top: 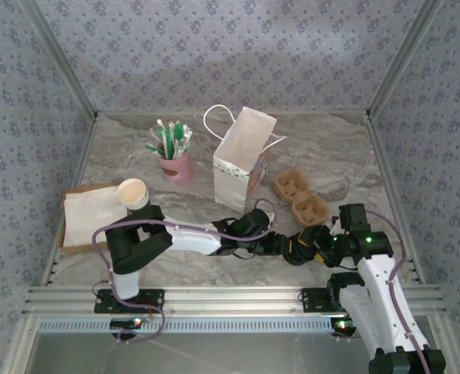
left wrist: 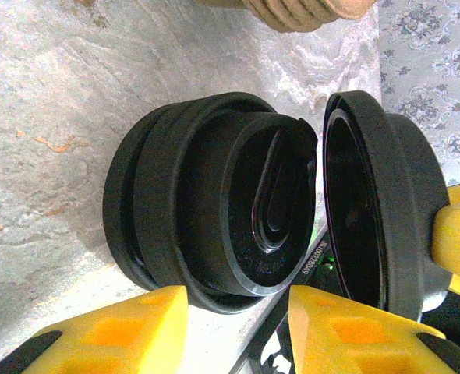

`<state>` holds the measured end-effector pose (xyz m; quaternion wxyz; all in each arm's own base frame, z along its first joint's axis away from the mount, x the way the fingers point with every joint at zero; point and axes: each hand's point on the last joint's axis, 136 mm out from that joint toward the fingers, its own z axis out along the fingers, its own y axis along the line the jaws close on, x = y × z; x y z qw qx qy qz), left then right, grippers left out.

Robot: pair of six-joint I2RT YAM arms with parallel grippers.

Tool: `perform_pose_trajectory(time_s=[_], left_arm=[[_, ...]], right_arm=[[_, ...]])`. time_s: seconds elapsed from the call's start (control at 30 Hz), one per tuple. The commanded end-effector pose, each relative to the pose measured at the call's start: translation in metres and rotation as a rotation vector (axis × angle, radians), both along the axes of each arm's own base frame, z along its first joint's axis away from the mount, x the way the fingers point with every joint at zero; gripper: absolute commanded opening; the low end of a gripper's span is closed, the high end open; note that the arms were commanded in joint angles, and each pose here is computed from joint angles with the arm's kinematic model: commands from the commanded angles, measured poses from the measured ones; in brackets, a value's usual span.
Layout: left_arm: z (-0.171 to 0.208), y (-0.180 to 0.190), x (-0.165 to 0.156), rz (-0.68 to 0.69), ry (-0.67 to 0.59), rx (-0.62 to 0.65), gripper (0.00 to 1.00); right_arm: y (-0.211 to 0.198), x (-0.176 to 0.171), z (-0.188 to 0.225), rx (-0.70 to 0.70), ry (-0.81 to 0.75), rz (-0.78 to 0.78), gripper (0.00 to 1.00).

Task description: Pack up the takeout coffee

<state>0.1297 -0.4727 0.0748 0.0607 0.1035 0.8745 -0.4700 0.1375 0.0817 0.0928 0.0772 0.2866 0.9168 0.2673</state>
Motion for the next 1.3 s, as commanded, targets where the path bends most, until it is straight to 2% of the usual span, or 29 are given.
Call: perform_pose_trajectory(time_s=[0.0, 0.17, 0.4, 0.57, 0.7, 0.87, 1.0, 1.27], left_arm=[[0.02, -0.011, 0.005, -0.001, -0.025, -0.047, 0.39], [0.049, -0.016, 0.004, -0.023, -0.063, -0.076, 0.41], [0.087, -0.007, 0.004, -0.03, -0.138, -0.086, 0.51], [0.123, 0.017, 0.009, -0.014, -0.248, -0.052, 0.67], [0.151, 0.049, 0.017, 0.022, -0.362, 0.011, 0.82], [0.167, 0.088, 0.025, 0.051, -0.434, 0.077, 0.98], [0.178, 0.122, 0.036, 0.096, -0.467, 0.111, 0.99], [0.177, 0.192, 0.054, 0.214, -0.452, 0.162, 0.99]], right_arm=[[-0.001, -0.003, 0.006, -0.004, -0.007, 0.012, 0.66], [-0.006, -0.001, 0.014, -0.038, -0.024, 0.005, 0.66], [-0.015, 0.005, 0.029, -0.086, -0.069, -0.021, 0.66], [-0.015, 0.007, 0.04, -0.095, -0.104, -0.008, 0.65], [-0.011, 0.009, 0.053, -0.09, -0.141, 0.02, 0.65], [-0.002, 0.01, 0.069, -0.096, -0.178, 0.072, 0.64], [0.008, 0.011, 0.08, -0.129, -0.209, 0.133, 0.64], [0.043, 0.016, 0.1, -0.239, -0.292, 0.311, 0.63]])
